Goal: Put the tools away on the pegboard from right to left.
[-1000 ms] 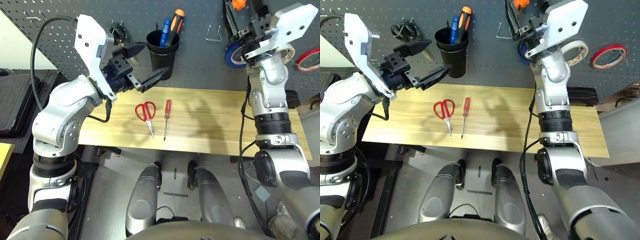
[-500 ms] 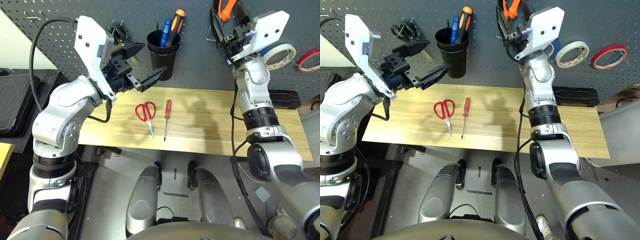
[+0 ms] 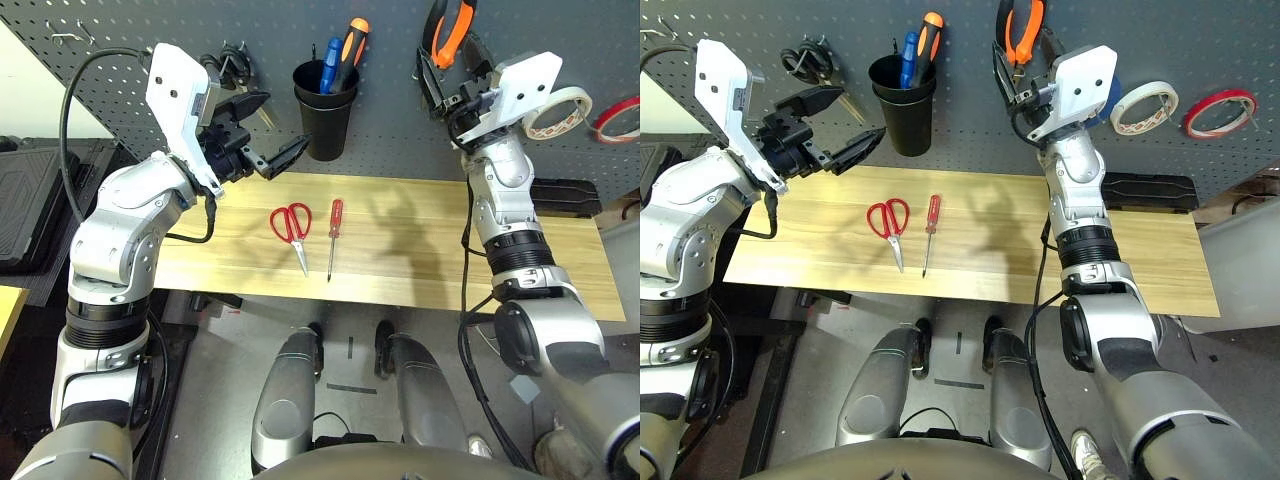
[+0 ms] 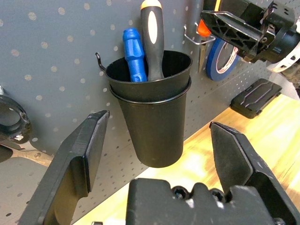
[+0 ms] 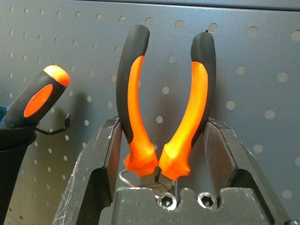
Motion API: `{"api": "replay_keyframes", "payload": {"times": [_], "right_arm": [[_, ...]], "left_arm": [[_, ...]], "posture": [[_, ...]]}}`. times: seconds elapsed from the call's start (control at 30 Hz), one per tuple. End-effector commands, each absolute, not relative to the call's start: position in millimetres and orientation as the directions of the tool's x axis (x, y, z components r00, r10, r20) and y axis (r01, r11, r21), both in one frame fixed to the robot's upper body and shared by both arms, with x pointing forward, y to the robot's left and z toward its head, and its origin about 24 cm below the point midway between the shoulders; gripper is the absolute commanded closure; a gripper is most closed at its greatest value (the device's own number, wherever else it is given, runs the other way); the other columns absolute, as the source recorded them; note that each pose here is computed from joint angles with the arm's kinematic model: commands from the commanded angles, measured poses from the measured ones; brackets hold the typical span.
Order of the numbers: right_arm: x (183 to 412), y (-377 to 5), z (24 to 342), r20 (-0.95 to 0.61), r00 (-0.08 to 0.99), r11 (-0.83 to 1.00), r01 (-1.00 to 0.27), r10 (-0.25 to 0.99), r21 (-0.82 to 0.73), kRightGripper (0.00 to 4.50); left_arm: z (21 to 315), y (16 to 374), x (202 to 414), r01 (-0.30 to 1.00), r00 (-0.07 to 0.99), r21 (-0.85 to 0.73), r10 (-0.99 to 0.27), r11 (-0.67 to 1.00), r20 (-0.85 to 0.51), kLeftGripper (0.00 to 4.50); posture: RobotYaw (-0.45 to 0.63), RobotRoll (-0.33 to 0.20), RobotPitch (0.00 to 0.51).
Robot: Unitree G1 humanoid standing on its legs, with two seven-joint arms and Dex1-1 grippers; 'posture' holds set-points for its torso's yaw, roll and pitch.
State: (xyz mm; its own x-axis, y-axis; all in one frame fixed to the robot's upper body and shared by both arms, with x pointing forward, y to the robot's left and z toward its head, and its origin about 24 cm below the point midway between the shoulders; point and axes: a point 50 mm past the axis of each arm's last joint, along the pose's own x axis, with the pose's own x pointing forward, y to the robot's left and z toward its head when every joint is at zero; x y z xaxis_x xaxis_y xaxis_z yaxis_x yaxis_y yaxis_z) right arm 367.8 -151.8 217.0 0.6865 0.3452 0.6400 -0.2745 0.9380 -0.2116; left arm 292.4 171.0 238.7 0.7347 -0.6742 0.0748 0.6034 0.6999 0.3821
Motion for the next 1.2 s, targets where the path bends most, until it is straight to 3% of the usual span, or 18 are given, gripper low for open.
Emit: {"api": "replay_keyframes", "payload": {"times": [0.03,0.07,0.27,0.4,0.53,0.73,1.0,1.2], "right_arm": [[357.1,-155.6,222.3,0.692,0.627,0.934,-0.245,0.358,-0.261,0.37],[355.5,-156.6,222.6,0.697,0.621,0.933,-0.240,0.359,-0.267,0.02],[328.7,-162.8,226.3,0.749,0.496,0.897,-0.196,0.439,-0.396,0.02],[306.1,-165.7,207.3,0.687,0.490,0.841,-0.248,0.537,-0.481,0.02],[290.0,-172.4,177.5,0.516,0.581,0.767,-0.354,0.629,-0.535,0.02],[282.3,-181.4,145.6,0.193,0.717,0.701,-0.524,0.670,-0.485,0.02],[274.8,-188.0,102.5,-0.237,0.698,0.619,-0.712,0.676,-0.333,0.02],[272.1,-193.6,85.2,-0.400,0.650,0.595,-0.757,0.646,-0.271,0.02]], "left_arm": [[235.1,169.4,290.8,0.616,0.725,0.391,-0.686,0.684,0.059,0.00],[235.2,169.1,290.7,0.617,0.724,0.391,-0.687,0.684,0.060,0.00],[236.5,168.3,285.9,0.624,0.715,0.374,-0.695,0.686,0.081,0.00],[231.5,169.5,278.4,0.637,0.709,0.352,-0.701,0.686,0.084,0.00],[221.9,170.1,269.7,0.660,0.701,0.323,-0.710,0.679,0.061,0.00],[196.2,168.8,264.7,0.678,0.711,0.292,-0.702,0.674,-0.032,0.00],[140.1,157.4,272.2,0.643,0.763,0.184,-0.600,0.744,-0.241,0.00],[108.4,137.9,282.2,0.601,0.775,0.114,-0.542,0.791,-0.324,0.00]], "posture": [[0.24,0.000,0.284],[0.24,0.000,0.284],[0.24,0.000,0.284],[0.24,0.000,0.284],[0.24,0.000,0.283],[0.24,0.000,0.281],[0.24,0.000,0.275],[0.23,0.000,0.282]]}}
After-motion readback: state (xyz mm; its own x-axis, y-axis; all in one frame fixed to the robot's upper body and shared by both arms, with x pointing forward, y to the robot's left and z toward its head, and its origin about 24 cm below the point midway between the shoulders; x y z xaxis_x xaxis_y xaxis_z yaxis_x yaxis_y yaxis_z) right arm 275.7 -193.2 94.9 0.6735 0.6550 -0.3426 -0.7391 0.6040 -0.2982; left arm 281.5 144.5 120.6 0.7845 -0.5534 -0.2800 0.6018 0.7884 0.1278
